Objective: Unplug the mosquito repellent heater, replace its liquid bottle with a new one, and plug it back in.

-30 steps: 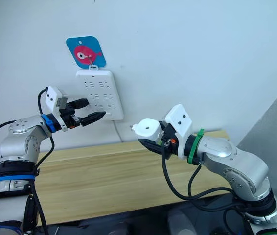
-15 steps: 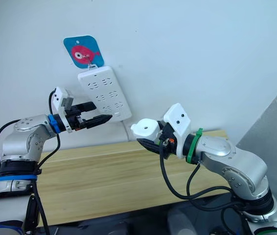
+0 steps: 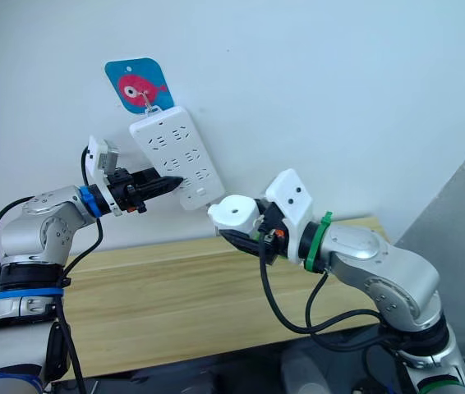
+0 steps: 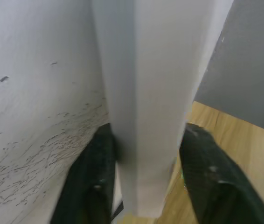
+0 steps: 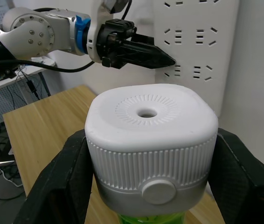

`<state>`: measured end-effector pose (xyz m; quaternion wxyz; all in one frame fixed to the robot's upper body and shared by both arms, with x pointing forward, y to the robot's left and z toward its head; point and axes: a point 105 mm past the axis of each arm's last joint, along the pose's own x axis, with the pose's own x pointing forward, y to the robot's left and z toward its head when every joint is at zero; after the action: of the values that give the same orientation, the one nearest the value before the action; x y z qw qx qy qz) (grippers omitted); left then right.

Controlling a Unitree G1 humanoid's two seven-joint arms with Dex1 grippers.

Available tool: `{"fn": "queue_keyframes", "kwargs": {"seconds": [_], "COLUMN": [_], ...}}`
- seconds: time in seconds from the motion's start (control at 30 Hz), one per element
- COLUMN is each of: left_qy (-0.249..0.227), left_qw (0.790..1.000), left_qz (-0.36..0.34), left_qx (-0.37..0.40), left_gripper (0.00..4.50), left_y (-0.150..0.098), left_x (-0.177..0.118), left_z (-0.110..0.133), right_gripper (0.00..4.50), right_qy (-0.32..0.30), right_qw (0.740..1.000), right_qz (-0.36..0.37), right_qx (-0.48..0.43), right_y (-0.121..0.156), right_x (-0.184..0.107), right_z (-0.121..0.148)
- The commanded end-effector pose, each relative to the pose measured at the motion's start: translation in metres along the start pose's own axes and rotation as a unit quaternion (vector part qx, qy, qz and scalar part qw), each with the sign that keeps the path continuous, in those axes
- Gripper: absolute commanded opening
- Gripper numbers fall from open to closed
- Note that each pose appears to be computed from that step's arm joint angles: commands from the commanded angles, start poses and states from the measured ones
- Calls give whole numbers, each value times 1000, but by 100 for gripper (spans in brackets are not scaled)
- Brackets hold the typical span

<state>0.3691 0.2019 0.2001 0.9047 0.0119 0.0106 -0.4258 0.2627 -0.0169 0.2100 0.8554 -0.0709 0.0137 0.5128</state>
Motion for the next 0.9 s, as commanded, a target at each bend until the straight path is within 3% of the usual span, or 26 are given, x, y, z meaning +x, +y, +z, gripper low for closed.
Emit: {"fn": "queue_keyframes", "kwargs": {"seconds": [0.03,0.2,0.33,0.9], "left_qy": [-21,-18,-8,2], "left_qw": [1000,1000,1000,1000], "left_qz": [-5,1,10,18], "left_qx": [16,7,3,-6], "left_gripper": [130,130,130,130], "left_y": [-5,-7,-9,-11], "left_x": [4,1,-3,-6], "left_z": [13,10,7,8], "right_gripper": [297,297,297,297], "right_qy": [-19,-17,-19,-36], "right_qw": [999,992,988,985], "right_qz": [-18,-122,-155,-165], "right_qx": [-19,1,1,22], "right_y": [-3,-33,-39,-35], "right_x": [13,35,38,67], "right_z": [11,14,18,22]}}
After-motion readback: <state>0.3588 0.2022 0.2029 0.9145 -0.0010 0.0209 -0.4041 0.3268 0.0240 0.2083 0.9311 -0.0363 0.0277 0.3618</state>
